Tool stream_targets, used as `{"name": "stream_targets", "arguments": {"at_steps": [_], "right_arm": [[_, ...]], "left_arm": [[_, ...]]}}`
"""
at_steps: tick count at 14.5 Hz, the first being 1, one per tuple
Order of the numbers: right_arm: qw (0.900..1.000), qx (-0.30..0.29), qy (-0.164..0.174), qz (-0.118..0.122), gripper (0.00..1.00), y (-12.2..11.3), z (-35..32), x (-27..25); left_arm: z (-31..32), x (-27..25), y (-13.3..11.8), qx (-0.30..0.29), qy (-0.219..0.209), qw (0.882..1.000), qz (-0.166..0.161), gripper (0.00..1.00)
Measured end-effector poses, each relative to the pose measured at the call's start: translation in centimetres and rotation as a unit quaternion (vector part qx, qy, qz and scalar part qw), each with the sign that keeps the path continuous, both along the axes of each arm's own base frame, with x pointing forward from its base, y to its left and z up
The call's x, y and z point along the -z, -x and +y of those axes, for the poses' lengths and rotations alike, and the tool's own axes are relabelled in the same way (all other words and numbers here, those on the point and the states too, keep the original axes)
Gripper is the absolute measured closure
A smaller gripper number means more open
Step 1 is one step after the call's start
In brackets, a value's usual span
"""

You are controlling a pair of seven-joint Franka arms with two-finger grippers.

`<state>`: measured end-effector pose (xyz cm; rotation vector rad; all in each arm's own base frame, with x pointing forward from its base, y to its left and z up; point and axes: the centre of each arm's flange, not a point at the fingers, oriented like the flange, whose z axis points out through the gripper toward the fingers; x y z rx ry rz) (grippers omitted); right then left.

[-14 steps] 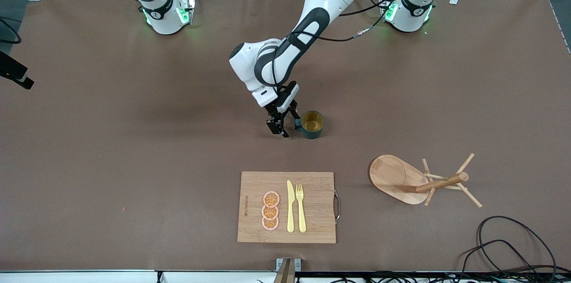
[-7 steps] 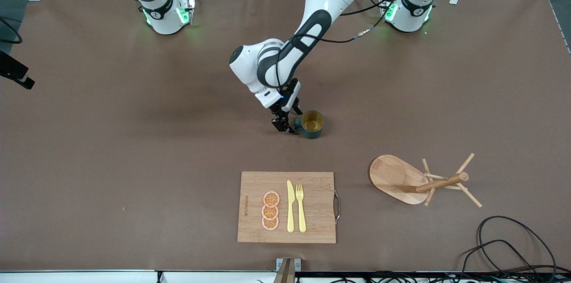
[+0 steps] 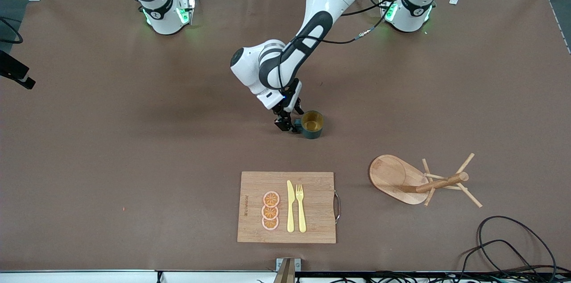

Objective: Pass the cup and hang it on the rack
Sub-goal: 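Lower the left gripper onto the mug handle and close it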

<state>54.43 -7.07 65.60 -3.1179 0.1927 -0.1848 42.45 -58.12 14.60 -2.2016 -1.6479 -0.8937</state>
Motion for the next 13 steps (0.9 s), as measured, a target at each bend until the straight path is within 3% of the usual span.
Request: {"name": "stream_targets", "arguments": {"at_steps": [1, 3, 4, 13], "right_arm": [[1.0, 0.0, 0.0, 0.0, 0.0, 0.0, 0.0, 0.0], [1.0, 0.0, 0.0, 0.0, 0.0, 0.0, 0.0, 0.0], [1.0, 0.0, 0.0, 0.0, 0.0, 0.0, 0.0, 0.0], [1.0, 0.0, 0.0, 0.0, 0.0, 0.0, 0.0, 0.0]], "left_arm": [[0.0, 0.1, 0.2, -0.002, 0.001, 1.0, 0.003, 0.22], [0.0, 0.4, 0.6, -0.008, -0.002, 1.0, 0.012, 0.26], [0.1, 0.5, 0.7, -0.011, -0.006, 1.0, 0.016, 0.36], [-1.8, 0.5, 3.7, 0.058, -0.029, 0.997, 0.05, 0.41]]}}
